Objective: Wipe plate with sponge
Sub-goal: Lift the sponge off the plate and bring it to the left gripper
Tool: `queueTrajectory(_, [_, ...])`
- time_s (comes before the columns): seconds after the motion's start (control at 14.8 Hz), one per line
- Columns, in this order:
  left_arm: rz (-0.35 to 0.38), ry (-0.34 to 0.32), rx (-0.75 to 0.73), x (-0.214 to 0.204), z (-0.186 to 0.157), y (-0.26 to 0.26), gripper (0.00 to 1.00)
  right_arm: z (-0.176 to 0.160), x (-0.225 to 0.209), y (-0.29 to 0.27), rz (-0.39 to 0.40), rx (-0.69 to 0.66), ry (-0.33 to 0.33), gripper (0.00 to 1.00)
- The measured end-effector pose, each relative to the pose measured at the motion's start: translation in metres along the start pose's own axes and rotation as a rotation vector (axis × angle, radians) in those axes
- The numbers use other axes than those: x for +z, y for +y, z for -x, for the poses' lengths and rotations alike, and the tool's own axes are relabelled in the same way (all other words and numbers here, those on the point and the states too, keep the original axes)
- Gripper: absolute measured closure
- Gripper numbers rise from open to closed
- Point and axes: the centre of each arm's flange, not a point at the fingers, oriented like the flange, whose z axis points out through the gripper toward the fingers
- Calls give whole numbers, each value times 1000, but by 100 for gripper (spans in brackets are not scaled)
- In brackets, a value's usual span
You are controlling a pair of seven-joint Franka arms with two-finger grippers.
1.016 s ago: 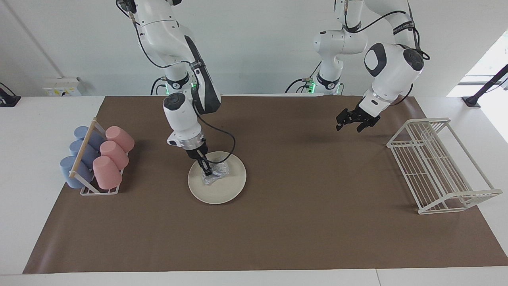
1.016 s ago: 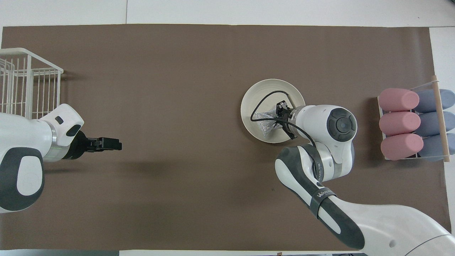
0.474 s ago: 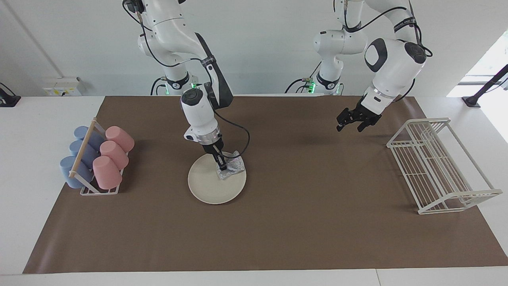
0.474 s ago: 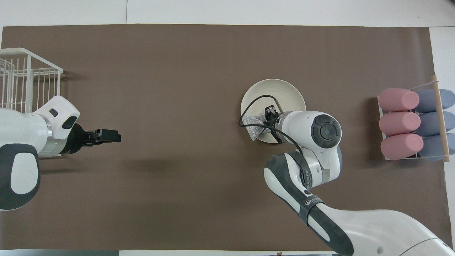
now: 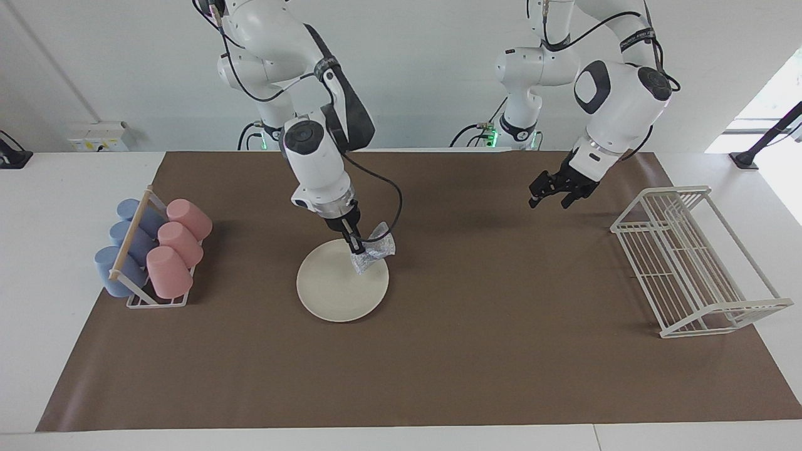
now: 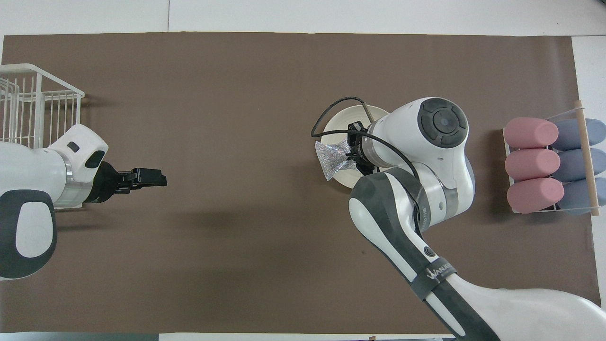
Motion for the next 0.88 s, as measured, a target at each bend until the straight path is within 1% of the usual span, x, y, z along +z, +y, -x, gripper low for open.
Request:
queueTrajectory(0.14, [98, -14, -43, 2, 3, 14, 0, 18, -32, 2, 14, 15, -5, 98])
queueTrajectory(0.27, [240, -42, -107, 5, 7, 33, 0, 50, -60, 11, 32, 49, -4, 98])
queueTrajectory(0.41, [378, -83, -174, 6, 11, 47, 0, 86, -95, 25, 45, 72, 29, 98])
queueTrajectory(0.54, [466, -121, -214, 6, 15, 55, 0, 113, -127, 42, 46, 85, 57, 98])
queueTrajectory(0.68, [561, -161, -253, 4, 17, 64, 0, 137, -142, 56, 36, 111, 61, 98])
queueTrajectory(0.88, [696, -206, -297, -3, 19, 75, 0, 164, -138, 63, 32, 160, 59, 98])
